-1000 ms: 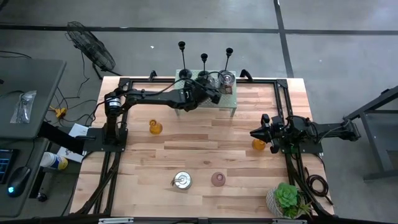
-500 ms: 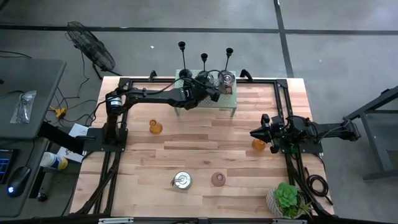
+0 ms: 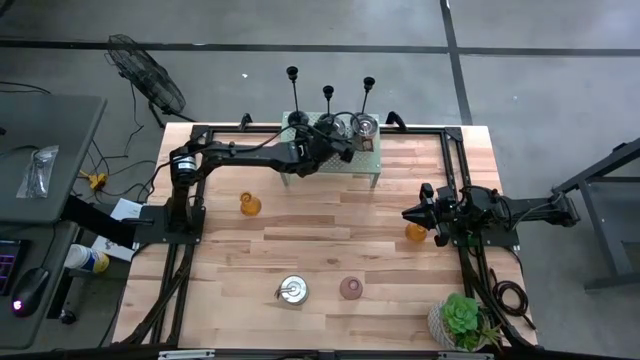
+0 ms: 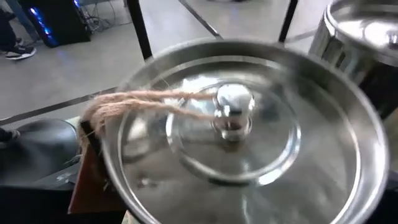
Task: Pick & Place candle stick holders
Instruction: Put the top scented candle on the shelf
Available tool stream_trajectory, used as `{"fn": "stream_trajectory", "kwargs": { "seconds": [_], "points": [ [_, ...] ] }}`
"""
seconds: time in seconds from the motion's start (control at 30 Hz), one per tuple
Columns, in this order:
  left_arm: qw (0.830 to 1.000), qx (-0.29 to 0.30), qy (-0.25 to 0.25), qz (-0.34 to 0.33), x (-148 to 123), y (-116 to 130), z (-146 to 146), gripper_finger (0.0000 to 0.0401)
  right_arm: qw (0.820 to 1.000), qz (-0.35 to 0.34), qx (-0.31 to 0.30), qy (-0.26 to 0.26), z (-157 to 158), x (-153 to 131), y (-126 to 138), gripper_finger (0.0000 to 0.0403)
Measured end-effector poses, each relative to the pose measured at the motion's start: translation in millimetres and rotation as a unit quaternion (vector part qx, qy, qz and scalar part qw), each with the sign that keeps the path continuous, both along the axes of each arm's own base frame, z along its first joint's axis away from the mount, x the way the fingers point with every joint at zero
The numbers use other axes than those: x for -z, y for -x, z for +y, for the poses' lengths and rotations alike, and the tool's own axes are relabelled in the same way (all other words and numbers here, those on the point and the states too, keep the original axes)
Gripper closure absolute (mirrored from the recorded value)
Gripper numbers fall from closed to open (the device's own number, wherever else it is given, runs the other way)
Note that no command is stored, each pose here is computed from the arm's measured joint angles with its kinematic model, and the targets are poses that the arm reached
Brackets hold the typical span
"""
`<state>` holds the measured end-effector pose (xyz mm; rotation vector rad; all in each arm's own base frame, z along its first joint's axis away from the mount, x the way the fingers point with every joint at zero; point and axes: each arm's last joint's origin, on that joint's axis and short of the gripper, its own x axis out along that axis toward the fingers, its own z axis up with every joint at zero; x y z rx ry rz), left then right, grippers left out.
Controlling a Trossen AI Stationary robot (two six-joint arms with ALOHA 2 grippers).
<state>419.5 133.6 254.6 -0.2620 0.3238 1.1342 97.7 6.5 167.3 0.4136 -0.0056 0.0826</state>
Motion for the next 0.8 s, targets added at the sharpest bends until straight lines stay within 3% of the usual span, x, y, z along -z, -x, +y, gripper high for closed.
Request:
{"fn": "stream_trajectory", "kwargs": {
  "seconds": [0.33,0.8],
  "points": [
    [0.998,-0.016,-0.054,-0.006,-8.7,-6.2,-12.0,0.0001,1.0,0.0,0.0,0.0,0.0,0.0,0.0,0.0359],
    [0.995,-0.044,-0.082,-0.026,-22.0,-3.3,-10.9,0.0001,1.0,0.0,0.0,0.0,0.0,0.0,0.0,0.0359]
  ]
}}
